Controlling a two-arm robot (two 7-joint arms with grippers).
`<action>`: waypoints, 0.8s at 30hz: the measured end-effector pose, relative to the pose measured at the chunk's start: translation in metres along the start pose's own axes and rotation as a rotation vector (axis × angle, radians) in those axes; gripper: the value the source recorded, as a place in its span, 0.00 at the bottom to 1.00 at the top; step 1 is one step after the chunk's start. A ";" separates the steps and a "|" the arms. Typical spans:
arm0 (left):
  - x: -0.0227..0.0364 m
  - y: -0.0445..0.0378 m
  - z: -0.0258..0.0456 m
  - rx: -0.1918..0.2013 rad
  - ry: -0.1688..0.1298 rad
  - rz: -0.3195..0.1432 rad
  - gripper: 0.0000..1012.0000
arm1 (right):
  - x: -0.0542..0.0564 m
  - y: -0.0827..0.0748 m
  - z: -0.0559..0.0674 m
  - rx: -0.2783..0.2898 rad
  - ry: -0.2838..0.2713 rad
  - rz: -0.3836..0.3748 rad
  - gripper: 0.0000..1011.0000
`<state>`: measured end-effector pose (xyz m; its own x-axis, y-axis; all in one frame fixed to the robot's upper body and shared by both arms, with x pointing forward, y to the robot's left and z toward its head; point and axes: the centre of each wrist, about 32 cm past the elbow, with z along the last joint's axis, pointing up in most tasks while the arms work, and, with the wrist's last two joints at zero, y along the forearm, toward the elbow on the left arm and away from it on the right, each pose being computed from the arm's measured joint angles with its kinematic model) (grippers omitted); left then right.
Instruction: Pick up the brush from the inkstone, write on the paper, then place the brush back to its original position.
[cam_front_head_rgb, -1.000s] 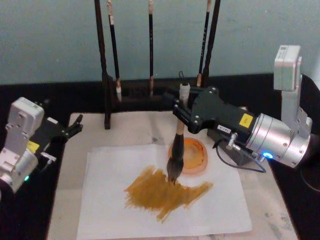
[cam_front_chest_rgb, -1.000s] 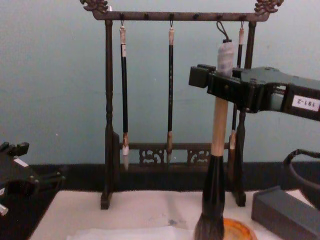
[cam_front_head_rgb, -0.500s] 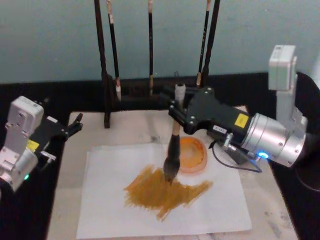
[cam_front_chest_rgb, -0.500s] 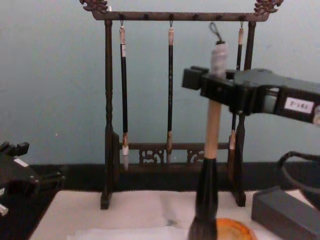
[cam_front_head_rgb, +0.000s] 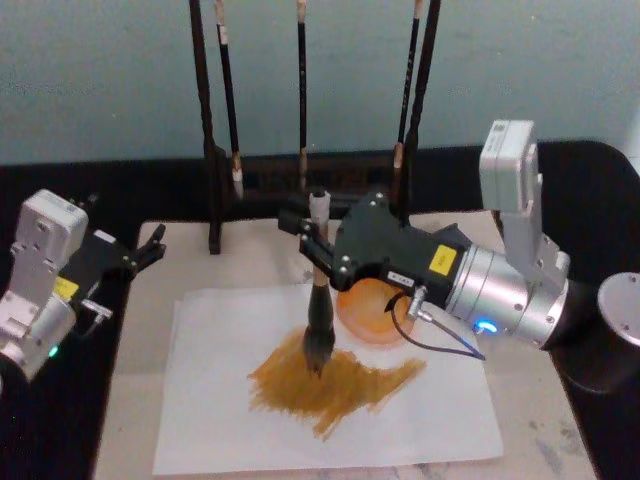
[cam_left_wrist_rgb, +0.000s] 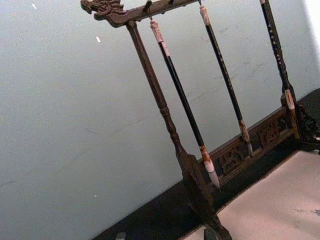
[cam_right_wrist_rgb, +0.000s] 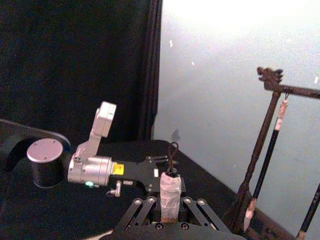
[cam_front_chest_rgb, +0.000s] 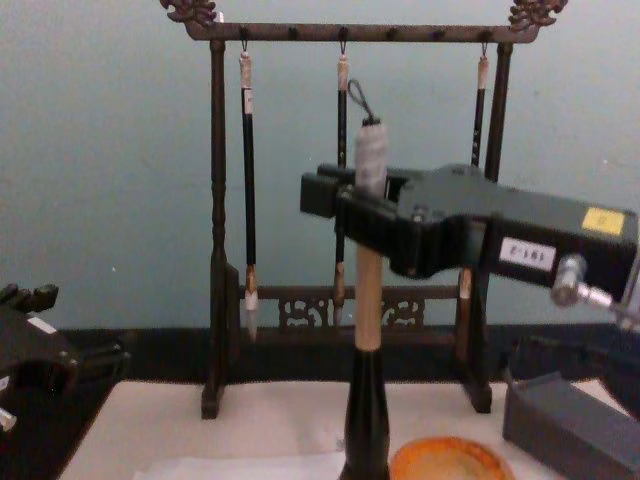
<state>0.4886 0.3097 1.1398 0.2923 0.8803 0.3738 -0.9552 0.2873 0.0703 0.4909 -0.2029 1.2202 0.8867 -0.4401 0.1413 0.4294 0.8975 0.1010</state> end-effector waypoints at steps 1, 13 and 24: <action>0.0000 0.0000 0.0000 0.000 0.000 0.000 1.00 | -0.002 0.000 -0.003 -0.005 0.003 0.001 0.15; 0.0000 0.0000 0.0000 0.000 0.000 0.000 1.00 | -0.008 -0.006 -0.025 -0.052 0.036 0.001 0.15; 0.0000 0.0000 0.0000 0.000 0.000 0.000 1.00 | 0.002 -0.019 -0.025 -0.083 -0.003 -0.051 0.15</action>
<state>0.4886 0.3097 1.1398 0.2923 0.8803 0.3738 -0.9553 0.2873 0.0703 0.4884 -0.2200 1.1938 0.8628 -0.4855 0.1411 0.4870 0.8730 0.0264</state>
